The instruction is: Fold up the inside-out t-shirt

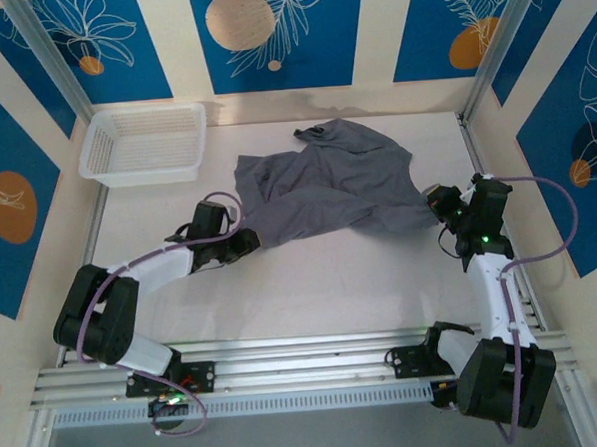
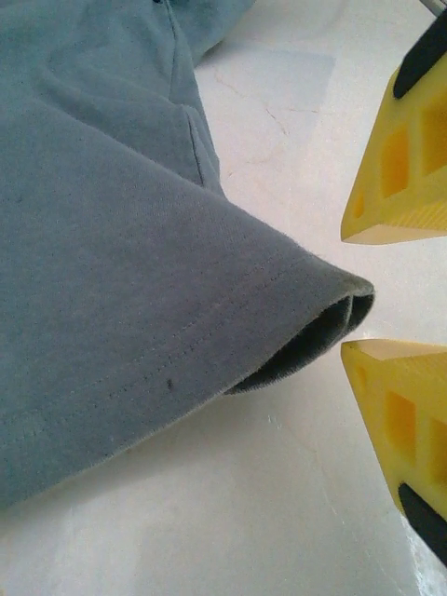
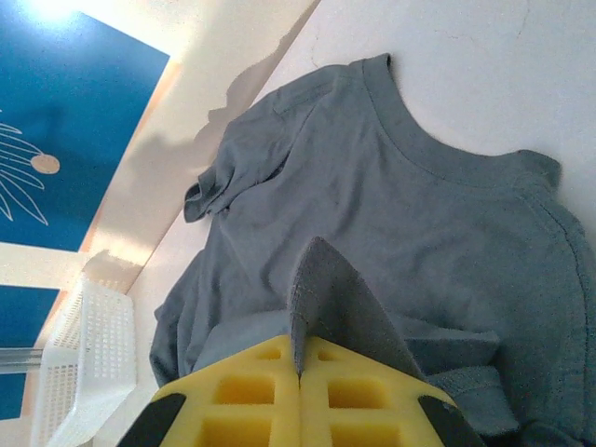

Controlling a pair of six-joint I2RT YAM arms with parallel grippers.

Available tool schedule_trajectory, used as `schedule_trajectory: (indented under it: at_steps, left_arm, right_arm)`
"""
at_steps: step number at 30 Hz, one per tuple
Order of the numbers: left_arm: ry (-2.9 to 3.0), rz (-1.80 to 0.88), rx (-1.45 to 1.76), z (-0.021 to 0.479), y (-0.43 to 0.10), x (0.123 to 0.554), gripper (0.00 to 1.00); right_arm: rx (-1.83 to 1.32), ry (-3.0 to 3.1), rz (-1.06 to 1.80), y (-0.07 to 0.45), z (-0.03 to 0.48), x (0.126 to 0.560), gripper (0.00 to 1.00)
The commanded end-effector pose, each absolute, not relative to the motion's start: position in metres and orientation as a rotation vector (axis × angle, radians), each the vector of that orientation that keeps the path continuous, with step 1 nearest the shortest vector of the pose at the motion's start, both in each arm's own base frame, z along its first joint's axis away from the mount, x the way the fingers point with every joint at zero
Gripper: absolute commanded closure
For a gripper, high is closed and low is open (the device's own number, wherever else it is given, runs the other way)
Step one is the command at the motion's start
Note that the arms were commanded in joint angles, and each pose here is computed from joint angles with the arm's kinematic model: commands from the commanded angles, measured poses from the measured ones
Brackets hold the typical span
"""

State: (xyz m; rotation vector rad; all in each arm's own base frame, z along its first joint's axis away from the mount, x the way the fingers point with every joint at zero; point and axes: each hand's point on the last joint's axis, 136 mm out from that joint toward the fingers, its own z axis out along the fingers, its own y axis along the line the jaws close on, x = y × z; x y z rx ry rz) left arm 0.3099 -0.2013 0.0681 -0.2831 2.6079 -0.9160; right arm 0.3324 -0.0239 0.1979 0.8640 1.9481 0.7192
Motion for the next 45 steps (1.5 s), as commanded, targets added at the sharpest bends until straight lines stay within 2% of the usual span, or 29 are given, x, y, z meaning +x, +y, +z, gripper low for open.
schedule_trajectory:
  at_steps: [1,16,22,25,27,30,34,40,45]
  left_arm:
    - [2.588,-0.954,-0.258,0.077,-0.212,0.319,0.71]
    - [2.575,-1.099,-0.246,0.076,-0.233,0.323,0.72]
    - [2.609,-0.997,-0.195,0.069,-0.230,0.321,0.65]
    - [2.614,-0.983,-0.138,0.070,-0.237,0.321,0.66]
    - [2.611,-0.992,-0.086,0.075,-0.245,0.319,0.72]
    - [2.619,-0.966,-0.049,0.077,-0.249,0.318,0.89]
    - [2.651,-0.865,-0.030,0.074,-0.241,0.317,1.00]
    - [2.638,-0.829,0.009,0.096,-0.236,0.315,1.00]
    - [2.499,-0.841,0.029,0.177,-0.218,0.323,1.00]
  right_arm:
    - [0.849,1.927,0.726,-0.023,0.211,0.336,1.00]
    - [0.847,1.933,0.715,-0.022,0.210,0.336,1.00]
    - [0.848,1.935,0.716,-0.021,0.209,0.337,1.00]
    - [0.849,1.941,0.719,-0.020,0.208,0.337,1.00]
    - [0.849,1.944,0.718,-0.020,0.207,0.338,1.00]
    - [0.852,1.945,0.716,-0.020,0.207,0.337,1.00]
    - [0.847,1.950,0.710,-0.019,0.206,0.337,1.00]
    - [0.851,1.953,0.708,-0.020,0.205,0.336,1.00]
    - [0.847,1.943,0.685,-0.024,0.212,0.335,1.00]
